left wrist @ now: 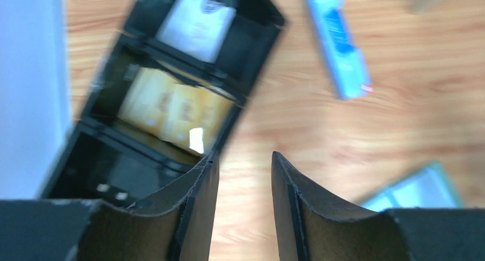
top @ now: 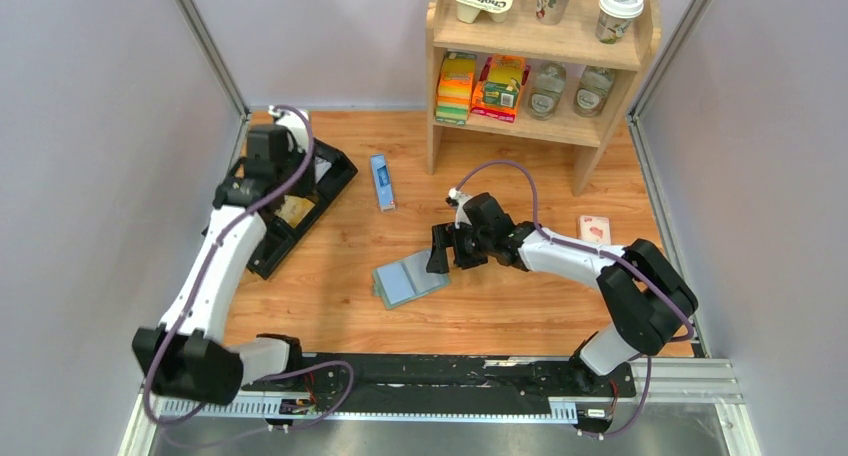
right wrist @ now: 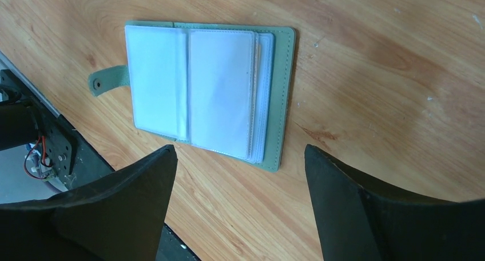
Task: Take the credit cards out of the card holder
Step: Place the credit card in the storage box, then remove the credit card from the card holder.
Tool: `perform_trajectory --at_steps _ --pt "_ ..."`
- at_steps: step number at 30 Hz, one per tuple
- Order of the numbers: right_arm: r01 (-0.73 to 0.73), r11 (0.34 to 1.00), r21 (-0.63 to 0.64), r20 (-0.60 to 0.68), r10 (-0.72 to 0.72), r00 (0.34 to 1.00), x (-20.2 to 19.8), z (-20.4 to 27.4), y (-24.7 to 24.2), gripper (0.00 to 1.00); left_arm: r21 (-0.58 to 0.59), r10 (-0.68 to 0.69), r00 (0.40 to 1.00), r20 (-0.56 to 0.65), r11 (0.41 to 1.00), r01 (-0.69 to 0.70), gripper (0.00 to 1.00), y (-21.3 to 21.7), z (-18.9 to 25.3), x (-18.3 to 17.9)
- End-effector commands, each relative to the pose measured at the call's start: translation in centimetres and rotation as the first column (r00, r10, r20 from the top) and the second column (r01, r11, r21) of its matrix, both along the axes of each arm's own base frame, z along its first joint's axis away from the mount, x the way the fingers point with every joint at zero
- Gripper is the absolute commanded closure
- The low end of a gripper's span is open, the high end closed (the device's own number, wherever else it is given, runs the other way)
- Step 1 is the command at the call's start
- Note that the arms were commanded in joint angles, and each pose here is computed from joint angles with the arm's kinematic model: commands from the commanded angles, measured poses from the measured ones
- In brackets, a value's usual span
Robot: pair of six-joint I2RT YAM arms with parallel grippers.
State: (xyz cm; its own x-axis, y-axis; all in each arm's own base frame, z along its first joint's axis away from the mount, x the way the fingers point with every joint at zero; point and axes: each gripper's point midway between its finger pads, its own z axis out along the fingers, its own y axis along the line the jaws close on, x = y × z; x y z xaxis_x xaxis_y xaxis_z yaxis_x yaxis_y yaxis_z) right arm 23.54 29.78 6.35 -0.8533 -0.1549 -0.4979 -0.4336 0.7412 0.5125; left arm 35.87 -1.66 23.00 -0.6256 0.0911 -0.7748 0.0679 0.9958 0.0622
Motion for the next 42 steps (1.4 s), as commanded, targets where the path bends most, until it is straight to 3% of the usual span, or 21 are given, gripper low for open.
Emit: perform_trajectory --at_steps 1,12,19,29,37,42 --pt "0.010 1.000 -0.003 0.054 -0.009 0.999 0.8 1.9 0.4 0.16 -0.184 0.053 0.998 -0.038 0.981 -0.060 0.52 -6.4 -2.4 -5.5" --pt "0.007 0.995 -0.096 0.050 -0.002 0.999 0.0 1.6 -0.1 0.28 -0.361 -0.080 0.991 -0.112 0.932 0.034 0.52 -17.1 -8.0 -13.5" --pt "0.011 0.989 -0.148 0.055 -0.003 0.999 0.0 1.7 0.9 0.36 -0.392 -0.131 0.978 -0.162 0.918 0.058 0.53 -20.6 -12.5 -14.1" --pt "-0.006 0.977 -0.214 0.022 0.011 1.000 -0.3 -0.4 2.8 0.47 -0.303 -0.085 0.956 -0.279 0.953 -0.004 0.64 -18.7 -19.1 -16.1" --pt "-0.032 0.965 -0.262 -0.001 0.032 0.999 -0.7 -2.1 3.7 0.48 -0.287 -0.064 0.940 -0.336 0.957 -0.037 0.68 -17.7 -21.5 -17.5" --pt "-0.055 0.963 -0.263 -0.017 0.053 0.998 -1.4 -2.4 4.2 0.55 -0.297 -0.080 0.933 -0.352 0.954 -0.031 0.69 -18.2 -22.1 -18.1"
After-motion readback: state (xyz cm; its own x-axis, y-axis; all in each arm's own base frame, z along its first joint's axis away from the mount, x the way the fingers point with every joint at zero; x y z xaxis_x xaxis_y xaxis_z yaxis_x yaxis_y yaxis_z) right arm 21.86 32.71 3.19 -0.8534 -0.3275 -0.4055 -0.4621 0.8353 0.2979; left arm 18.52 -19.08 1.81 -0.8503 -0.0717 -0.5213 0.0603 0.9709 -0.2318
